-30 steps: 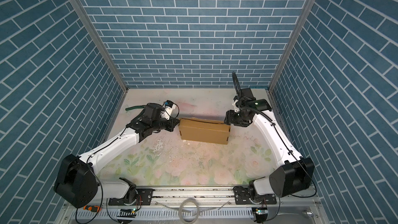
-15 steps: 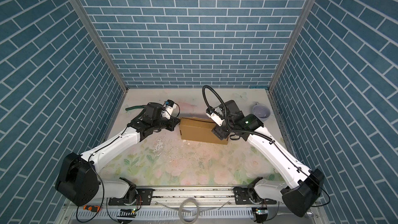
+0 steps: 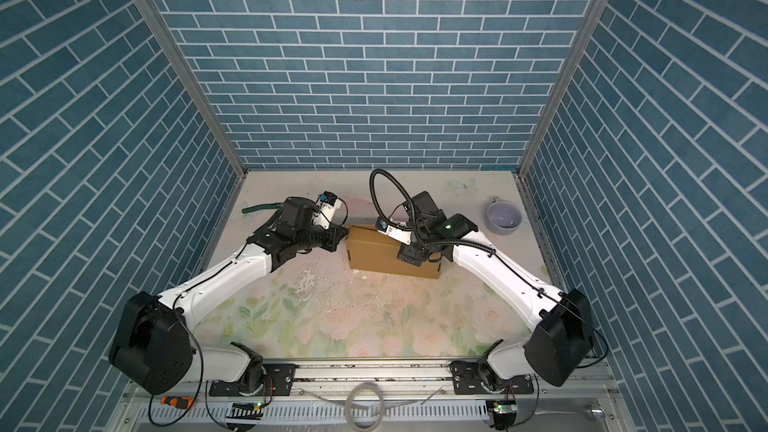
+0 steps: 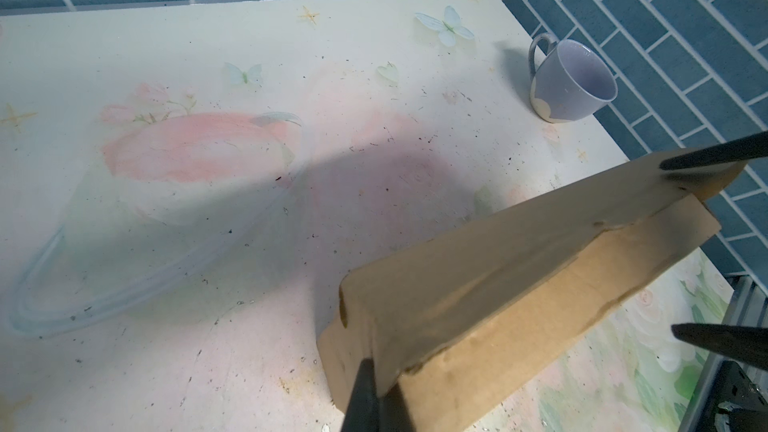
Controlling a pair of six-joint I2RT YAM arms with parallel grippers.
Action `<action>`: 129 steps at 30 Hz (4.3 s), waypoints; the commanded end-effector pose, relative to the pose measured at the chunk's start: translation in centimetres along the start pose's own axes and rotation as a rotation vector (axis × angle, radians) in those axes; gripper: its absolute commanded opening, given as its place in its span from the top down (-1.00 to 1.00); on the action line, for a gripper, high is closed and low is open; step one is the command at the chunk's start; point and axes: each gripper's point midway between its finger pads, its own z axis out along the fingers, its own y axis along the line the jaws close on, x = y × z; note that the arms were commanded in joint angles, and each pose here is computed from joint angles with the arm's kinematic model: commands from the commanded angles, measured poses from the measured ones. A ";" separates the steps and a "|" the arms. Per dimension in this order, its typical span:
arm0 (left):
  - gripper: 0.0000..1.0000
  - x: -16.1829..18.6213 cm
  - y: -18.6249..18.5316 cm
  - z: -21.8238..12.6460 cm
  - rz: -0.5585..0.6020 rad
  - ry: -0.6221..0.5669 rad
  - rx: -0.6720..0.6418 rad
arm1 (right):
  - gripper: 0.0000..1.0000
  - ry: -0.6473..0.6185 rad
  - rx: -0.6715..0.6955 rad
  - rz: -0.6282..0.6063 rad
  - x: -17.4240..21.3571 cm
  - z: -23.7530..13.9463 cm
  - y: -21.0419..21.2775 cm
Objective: Fold the paper box
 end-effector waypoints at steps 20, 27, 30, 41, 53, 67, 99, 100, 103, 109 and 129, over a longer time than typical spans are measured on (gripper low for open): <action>0.92 5.0 0.1 0.1 -0.052 0.157 0.009 | -0.08 -0.010 0.248 -0.096 0.2 3.3 0.3; 0.70 4.3 -1.0 -1.1 -0.062 0.121 0.073 | 0.09 -0.007 0.242 -0.081 0.8 4.2 0.9; 0.43 3.6 -1.4 -1.9 -0.063 0.090 0.102 | 0.16 -0.002 0.242 -0.075 1.2 4.5 1.1; -0.02 -0.5 -1.3 -5.4 -0.227 -0.073 0.241 | 0.19 -0.008 0.228 -0.055 1.6 5.2 1.7; -0.30 -1.8 0.1 -5.2 -0.142 -0.048 0.176 | -0.31 -0.005 0.224 -0.042 0.6 3.0 0.8; -0.17 -0.9 0.6 -3.2 0.078 0.072 0.123 | -0.35 -0.010 0.125 -0.002 0.2 3.0 0.4; 0.95 -4.4 0.0 -2.0 -0.032 0.078 0.167 | -0.27 0.002 0.056 0.017 0.5 3.9 0.8; 0.96 -4.4 -0.2 -2.0 -0.039 0.077 0.173 | -0.26 0.010 0.056 0.015 0.7 4.0 0.9; 0.98 -4.7 -0.6 -1.9 -0.065 0.066 0.201 | -0.26 0.016 0.062 0.013 0.8 3.9 0.7; 1.00 -5.9 -1.9 -2.3 -0.126 0.019 0.279 | -0.25 0.057 0.065 -0.018 1.4 4.5 0.9; 1.00 -3.1 1.7 -1.8 -0.034 0.084 0.059 | -0.20 0.063 0.047 -0.017 1.6 4.9 1.5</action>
